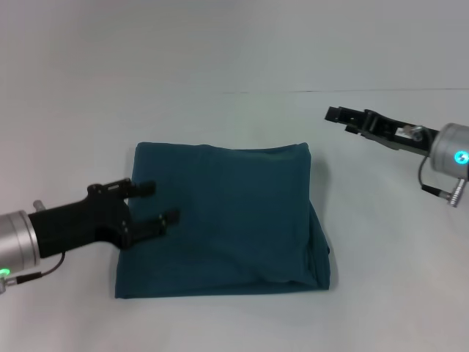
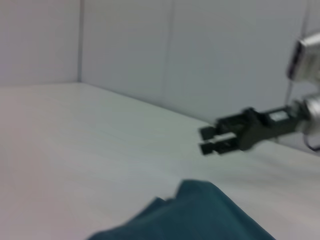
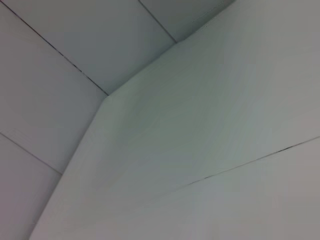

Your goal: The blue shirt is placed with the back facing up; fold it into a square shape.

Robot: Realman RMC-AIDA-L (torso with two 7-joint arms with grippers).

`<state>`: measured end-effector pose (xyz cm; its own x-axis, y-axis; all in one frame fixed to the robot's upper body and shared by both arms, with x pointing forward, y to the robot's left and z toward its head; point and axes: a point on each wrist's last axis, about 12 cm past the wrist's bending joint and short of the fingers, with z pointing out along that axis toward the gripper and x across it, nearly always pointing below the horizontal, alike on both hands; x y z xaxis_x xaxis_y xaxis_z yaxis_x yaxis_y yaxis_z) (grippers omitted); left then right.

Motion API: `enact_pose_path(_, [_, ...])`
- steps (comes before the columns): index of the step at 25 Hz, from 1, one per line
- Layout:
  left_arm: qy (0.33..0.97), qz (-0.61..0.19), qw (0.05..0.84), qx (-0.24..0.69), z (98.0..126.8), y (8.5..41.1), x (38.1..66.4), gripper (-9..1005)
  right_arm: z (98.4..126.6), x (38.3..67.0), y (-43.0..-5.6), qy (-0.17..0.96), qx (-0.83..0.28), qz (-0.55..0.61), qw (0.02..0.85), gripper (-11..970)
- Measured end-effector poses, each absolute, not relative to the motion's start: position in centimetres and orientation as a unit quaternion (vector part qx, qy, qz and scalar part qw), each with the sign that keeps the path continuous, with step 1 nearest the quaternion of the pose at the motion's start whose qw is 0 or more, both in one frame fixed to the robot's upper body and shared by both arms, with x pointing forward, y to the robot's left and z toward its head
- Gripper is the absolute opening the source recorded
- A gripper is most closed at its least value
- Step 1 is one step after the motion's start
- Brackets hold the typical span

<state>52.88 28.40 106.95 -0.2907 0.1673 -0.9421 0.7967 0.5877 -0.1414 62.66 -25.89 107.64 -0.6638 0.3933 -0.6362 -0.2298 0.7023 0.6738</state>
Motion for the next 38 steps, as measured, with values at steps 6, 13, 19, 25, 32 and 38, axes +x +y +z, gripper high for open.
enact_pose_path(6, [0.75,-0.309,0.513,0.281,107.1,28.5,53.9,711,108.3,62.2,-26.2,0.819,0.027,0.408,0.403,641])
enact_pose_path(13, [0.749,-0.317,0.512,0.277,106.9,28.4,53.6,710,108.1,61.7,-24.3,0.824,-0.028,0.416,0.383,638])
enact_pose_path(19, [0.745,-0.325,0.508,0.286,106.8,28.3,53.2,709,107.3,62.1,-21.4,0.833,-0.088,0.377,0.395,453])
enact_pose_path(25, [0.744,-0.327,0.505,0.289,106.6,28.2,53.0,710,107.0,63.0,-18.9,0.835,-0.141,0.345,0.405,154])
enact_pose_path(32, [0.743,-0.333,0.502,0.292,106.6,28.1,52.9,710,106.9,63.2,-17.3,0.84,-0.183,0.329,0.391,2])
enact_pose_path(38, [0.744,-0.332,0.5,0.293,106.6,28.1,52.9,709,106.3,63.1,-17.4,0.85,-0.189,0.311,0.382,0])
